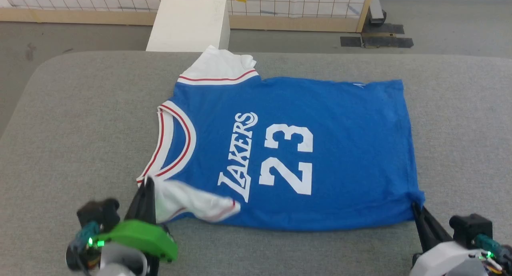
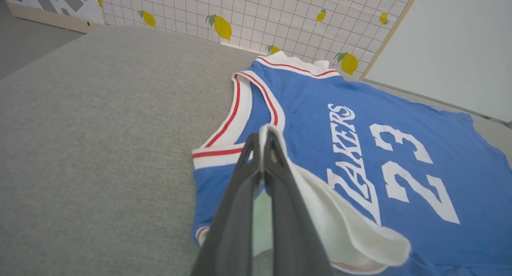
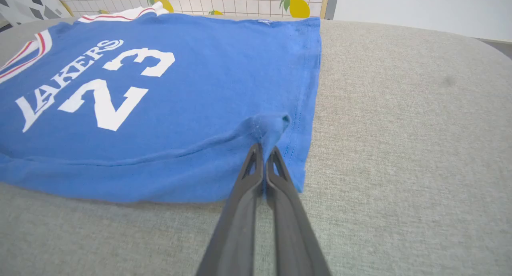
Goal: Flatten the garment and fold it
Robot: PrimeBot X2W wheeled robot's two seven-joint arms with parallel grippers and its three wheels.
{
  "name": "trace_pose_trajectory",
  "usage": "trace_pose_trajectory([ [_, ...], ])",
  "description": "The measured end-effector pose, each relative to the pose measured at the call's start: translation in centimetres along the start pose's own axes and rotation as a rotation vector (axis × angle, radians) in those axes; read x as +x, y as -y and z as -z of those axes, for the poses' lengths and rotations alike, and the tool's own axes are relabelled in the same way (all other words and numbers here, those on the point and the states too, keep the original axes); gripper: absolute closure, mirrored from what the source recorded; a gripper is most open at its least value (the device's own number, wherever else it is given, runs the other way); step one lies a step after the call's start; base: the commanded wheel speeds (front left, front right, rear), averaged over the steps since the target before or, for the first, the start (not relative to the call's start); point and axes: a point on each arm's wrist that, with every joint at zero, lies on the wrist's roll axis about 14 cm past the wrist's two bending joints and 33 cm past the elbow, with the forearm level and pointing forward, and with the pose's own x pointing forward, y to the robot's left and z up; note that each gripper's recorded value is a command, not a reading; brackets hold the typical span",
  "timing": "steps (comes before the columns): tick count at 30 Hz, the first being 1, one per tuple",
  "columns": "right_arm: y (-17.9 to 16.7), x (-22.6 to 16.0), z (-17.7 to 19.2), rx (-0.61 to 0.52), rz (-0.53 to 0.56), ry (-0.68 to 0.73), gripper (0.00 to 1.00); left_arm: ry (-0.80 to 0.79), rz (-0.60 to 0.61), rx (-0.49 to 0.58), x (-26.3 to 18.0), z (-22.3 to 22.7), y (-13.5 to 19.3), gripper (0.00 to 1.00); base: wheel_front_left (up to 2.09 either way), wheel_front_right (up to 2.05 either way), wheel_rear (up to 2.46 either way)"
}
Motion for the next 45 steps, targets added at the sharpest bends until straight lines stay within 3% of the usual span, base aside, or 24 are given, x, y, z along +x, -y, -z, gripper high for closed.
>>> trace_pose_trajectory([
  [7, 1.0, 2.7, -2.6, -0.009, 0.021, 0.066, 1.00, 0.101, 0.057, 0.042, 5.4, -3.7, 1.6, 1.00, 0.00, 0.00, 0.00],
  [15, 1.8, 6.1, -2.6, -0.006, 0.040, 0.003, 1.00, 0.027, 0.072, 0.112, 10.9, -3.5, 1.0, 1.00, 0.00, 0.00, 0.00],
  [27, 2.4, 9.7, 2.4, 0.071, 0.042, -0.383, 1.00, -0.534, -0.063, 0.078, 13.0, 7.0, -4.6, 1.00, 0.00, 0.00, 0.00],
  [32, 2.5, 9.8, 2.8, 0.114, 0.045, -0.502, 1.00, -0.658, -0.071, 0.004, 12.8, 7.8, -5.0, 1.00, 0.00, 0.00, 0.00],
  [33, 2.4, 9.8, 2.6, 0.122, 0.044, -0.505, 0.80, -0.644, -0.071, -0.008, 12.9, 7.5, -5.0, 0.72, 0.00, 0.00, 0.00],
  [34, 2.4, 9.8, 2.4, 0.127, 0.042, -0.503, 0.38, -0.615, -0.070, -0.014, 13.1, 7.0, -4.9, 0.00, 0.00, 0.00, 0.00],
  [35, 2.3, 9.7, 2.2, 0.134, 0.041, -0.497, 0.00, -0.568, -0.072, -0.018, 13.2, 6.4, -4.9, 0.00, 0.00, 0.00, 0.00],
  [40, 2.3, 8.5, 0.9, 0.189, 0.058, -0.394, 0.00, -0.156, -0.092, -0.023, 13.5, 0.4, -5.3, 0.00, 0.00, 0.00, 0.00],
  [45, 2.2, 7.3, -2.4, 0.214, 0.062, -0.171, 0.00, 0.047, -0.105, 0.001, 10.6, -1.9, -5.6, 0.00, 0.00, 0.00, 0.00],
])
